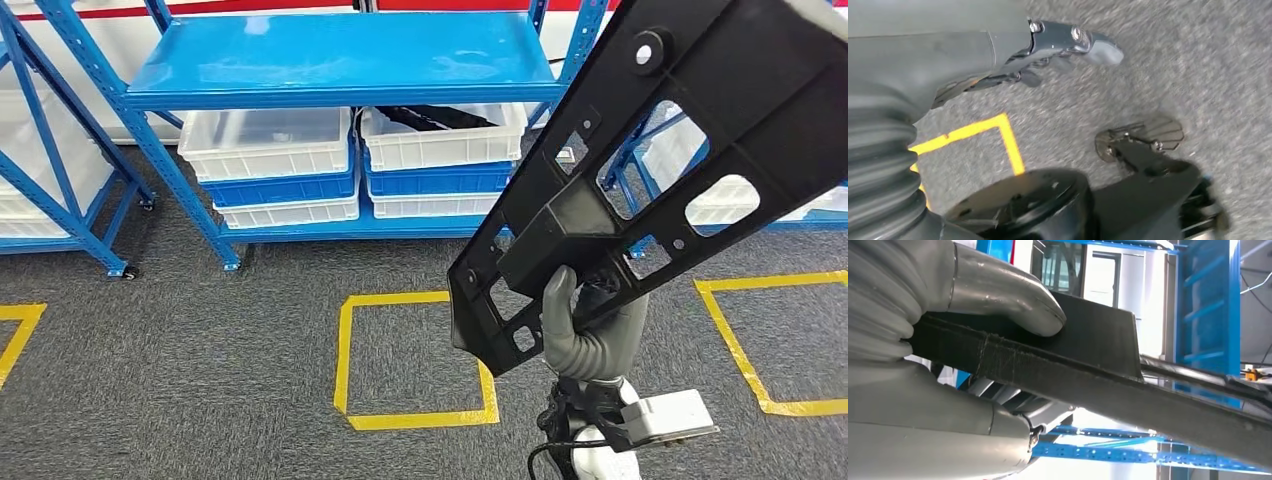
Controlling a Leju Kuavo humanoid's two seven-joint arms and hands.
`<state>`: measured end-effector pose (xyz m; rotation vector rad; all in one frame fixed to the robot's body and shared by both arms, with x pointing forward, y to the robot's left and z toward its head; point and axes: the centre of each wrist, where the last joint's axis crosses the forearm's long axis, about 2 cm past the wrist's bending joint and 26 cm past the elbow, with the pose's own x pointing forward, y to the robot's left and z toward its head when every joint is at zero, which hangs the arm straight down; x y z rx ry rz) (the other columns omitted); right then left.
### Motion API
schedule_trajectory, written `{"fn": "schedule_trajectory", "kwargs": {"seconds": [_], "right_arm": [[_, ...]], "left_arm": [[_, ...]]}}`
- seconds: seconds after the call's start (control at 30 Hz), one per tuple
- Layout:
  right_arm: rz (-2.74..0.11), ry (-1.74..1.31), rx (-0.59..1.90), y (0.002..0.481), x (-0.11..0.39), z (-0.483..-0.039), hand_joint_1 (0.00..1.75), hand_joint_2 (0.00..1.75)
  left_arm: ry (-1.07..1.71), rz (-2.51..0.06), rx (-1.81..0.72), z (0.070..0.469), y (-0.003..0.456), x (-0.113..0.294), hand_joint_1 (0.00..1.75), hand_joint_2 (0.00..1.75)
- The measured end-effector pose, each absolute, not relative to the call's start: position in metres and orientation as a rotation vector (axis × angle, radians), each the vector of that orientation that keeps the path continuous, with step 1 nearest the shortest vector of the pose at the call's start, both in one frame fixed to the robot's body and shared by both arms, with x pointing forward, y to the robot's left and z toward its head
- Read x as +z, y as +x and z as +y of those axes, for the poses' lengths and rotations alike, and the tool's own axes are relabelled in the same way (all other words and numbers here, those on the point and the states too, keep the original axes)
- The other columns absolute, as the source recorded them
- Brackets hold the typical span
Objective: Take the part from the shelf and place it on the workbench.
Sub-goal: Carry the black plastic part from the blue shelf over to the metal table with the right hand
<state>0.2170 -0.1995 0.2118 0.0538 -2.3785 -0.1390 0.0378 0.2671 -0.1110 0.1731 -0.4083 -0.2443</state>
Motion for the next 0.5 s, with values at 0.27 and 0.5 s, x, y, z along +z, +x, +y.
{"fn": "schedule_trajectory", "kwargs": {"seconds": [0.27, 0.5], "right_arm": [[-2.375, 0.055, -0.128, 0.2162, 0.2107, -0.1993, 1.75, 1.75], [-2.375, 0.056, -0.125, 0.216, 0.2105, -0.1993, 1.75, 1.75]], "left_arm": [[0.174, -0.413, -0.25, 0.2675, 0.0398, -0.1108, 0.0, 1.75], [0.175, -0.418, -0.25, 0.2676, 0.0419, -0.1106, 0.0, 1.75]]}}
